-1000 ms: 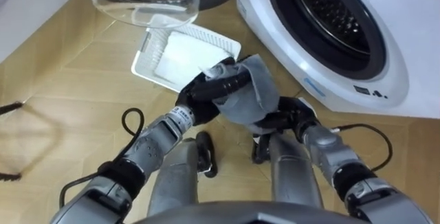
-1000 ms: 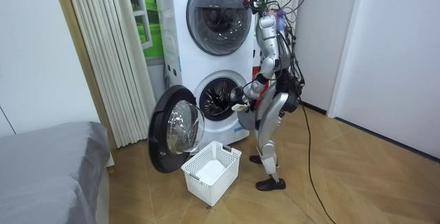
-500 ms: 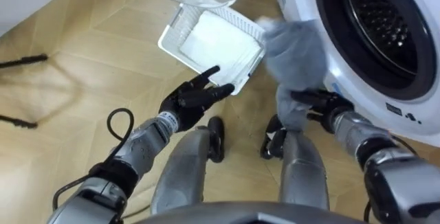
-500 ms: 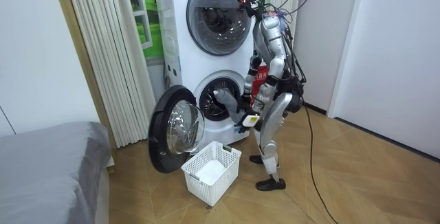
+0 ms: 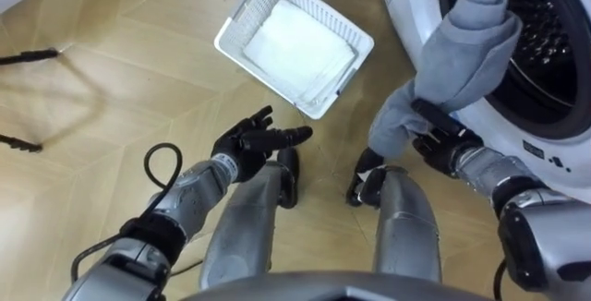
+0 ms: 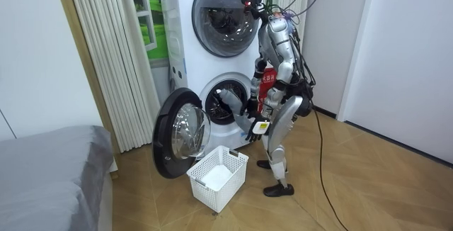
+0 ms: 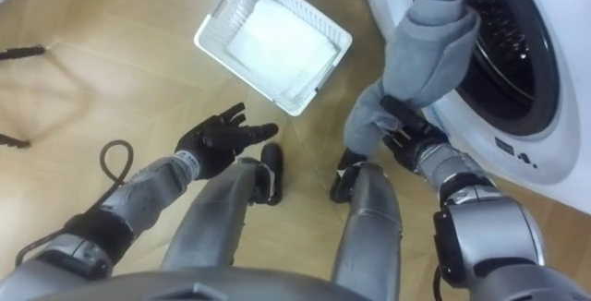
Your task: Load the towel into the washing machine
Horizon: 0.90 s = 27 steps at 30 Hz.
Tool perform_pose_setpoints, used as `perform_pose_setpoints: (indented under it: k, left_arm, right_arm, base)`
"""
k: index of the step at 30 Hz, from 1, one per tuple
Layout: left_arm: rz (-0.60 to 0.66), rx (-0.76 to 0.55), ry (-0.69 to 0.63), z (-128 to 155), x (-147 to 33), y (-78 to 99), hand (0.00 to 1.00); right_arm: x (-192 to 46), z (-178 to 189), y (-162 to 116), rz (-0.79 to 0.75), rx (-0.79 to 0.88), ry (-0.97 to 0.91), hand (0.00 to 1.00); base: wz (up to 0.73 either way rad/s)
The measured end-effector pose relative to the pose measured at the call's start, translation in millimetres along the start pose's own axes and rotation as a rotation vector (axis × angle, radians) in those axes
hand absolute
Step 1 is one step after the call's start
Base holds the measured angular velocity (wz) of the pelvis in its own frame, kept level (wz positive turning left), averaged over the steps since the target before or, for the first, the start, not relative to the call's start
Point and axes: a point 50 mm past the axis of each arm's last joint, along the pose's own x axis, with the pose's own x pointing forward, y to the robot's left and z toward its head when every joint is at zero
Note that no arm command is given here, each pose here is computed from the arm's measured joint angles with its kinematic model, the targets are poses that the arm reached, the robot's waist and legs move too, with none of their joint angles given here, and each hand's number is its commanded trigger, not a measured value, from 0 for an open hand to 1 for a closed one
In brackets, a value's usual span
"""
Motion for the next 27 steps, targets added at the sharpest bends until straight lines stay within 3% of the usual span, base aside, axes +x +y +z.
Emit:
perform_pose_setpoints:
  k: [13, 21, 27]
  left_arm:
    - [0.038, 0.005, -0.005, -0.4, -2.1, -3.3, 0.0]
    - [0.098, -0.008, -0.021, 7.7, -5.8, 8.8, 0.0]
    - [0.15, -0.003, -0.029, 5.2, -12.4, 15.2, 0.0]
  right_arm:
    - [-2.1, 17.6, 8.4, 0.053, 0.237, -0.024, 1.0]
    - [-4.6, 30.6, 10.2, 0.07, 0.4, -0.038, 1.0]
    - [-7.3, 43.4, 16.5, 0.032, 0.433, -0.03, 1.0]
  base:
    - [-0.01]
    - [0.03]
    - [0.0]
